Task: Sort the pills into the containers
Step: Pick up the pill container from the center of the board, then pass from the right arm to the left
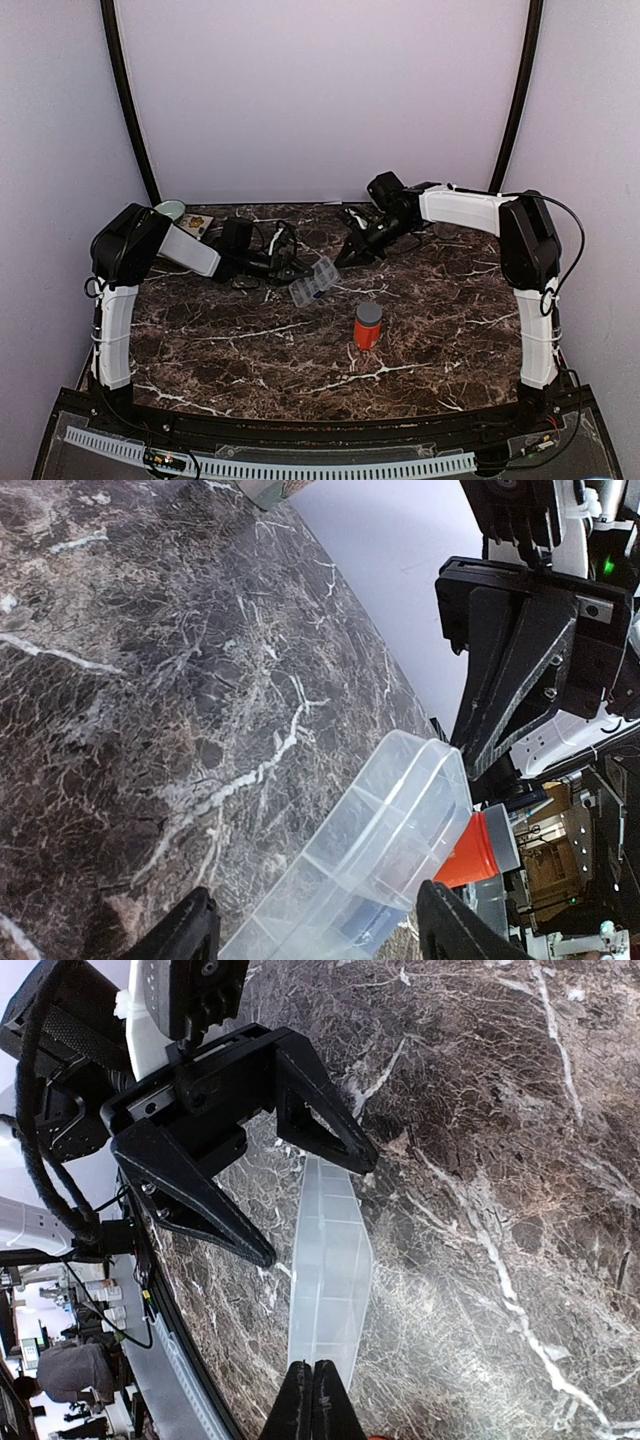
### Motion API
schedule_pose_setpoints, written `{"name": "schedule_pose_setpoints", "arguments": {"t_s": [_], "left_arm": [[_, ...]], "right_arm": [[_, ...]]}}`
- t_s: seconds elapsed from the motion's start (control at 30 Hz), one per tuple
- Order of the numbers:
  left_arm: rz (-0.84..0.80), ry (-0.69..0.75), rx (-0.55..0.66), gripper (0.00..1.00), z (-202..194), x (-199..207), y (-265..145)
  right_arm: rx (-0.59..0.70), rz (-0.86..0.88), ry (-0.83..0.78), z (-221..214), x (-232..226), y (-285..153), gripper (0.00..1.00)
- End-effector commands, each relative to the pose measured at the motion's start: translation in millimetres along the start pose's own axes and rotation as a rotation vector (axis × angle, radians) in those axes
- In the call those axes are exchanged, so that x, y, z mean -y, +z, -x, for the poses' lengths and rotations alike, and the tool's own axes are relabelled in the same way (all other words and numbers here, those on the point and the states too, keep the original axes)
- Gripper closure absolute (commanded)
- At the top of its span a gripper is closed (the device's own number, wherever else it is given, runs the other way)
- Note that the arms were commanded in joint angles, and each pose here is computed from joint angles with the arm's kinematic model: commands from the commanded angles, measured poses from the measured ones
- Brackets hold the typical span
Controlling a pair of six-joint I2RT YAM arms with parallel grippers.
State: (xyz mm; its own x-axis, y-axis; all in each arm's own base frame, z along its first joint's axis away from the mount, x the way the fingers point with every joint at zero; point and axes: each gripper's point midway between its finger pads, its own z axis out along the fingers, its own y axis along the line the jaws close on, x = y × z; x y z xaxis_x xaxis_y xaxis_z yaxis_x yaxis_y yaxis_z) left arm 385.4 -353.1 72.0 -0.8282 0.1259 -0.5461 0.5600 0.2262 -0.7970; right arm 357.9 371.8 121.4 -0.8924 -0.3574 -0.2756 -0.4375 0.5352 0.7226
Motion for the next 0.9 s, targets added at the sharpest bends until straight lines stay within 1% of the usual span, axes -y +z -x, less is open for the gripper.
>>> {"name": "schedule_pose_setpoints", "arguments": {"t_s": [0.0,0.27,0.37,0.57,0.7,0.87], "left_arm": [[-0.098,0.048,-0.005,0.32,9.9,22.3,-3.1],[-0.138,0.022,-0.028,0.53,-0.2,26.7,-4.5],[-0.159,0.003,-0.033,0.55,-3.2,29.0,-5.1],[-0.206,-0.028,-0.036,0.56,-9.0,31.7,-5.8],[-0.221,-0.052,-0.052,0.49,-17.1,32.3,-3.4],[-0.222,-0.061,-0.065,0.45,-22.6,30.7,2.6]], "right_arm": [[0.022,0.023,-0.029,11.9,-3.4,-2.4,1.0],[0.036,0.027,-0.027,22.7,-2.8,-2.7,1.0],[0.041,0.03,-0.025,26.1,-2.1,-3.0,1.0],[0.055,0.045,-0.02,33.5,-0.4,-2.9,1.0],[0.057,0.058,-0.016,37.3,1.0,-1.0,1.0],[0.057,0.075,-0.013,40.1,2.0,2.8,1.0]]}}
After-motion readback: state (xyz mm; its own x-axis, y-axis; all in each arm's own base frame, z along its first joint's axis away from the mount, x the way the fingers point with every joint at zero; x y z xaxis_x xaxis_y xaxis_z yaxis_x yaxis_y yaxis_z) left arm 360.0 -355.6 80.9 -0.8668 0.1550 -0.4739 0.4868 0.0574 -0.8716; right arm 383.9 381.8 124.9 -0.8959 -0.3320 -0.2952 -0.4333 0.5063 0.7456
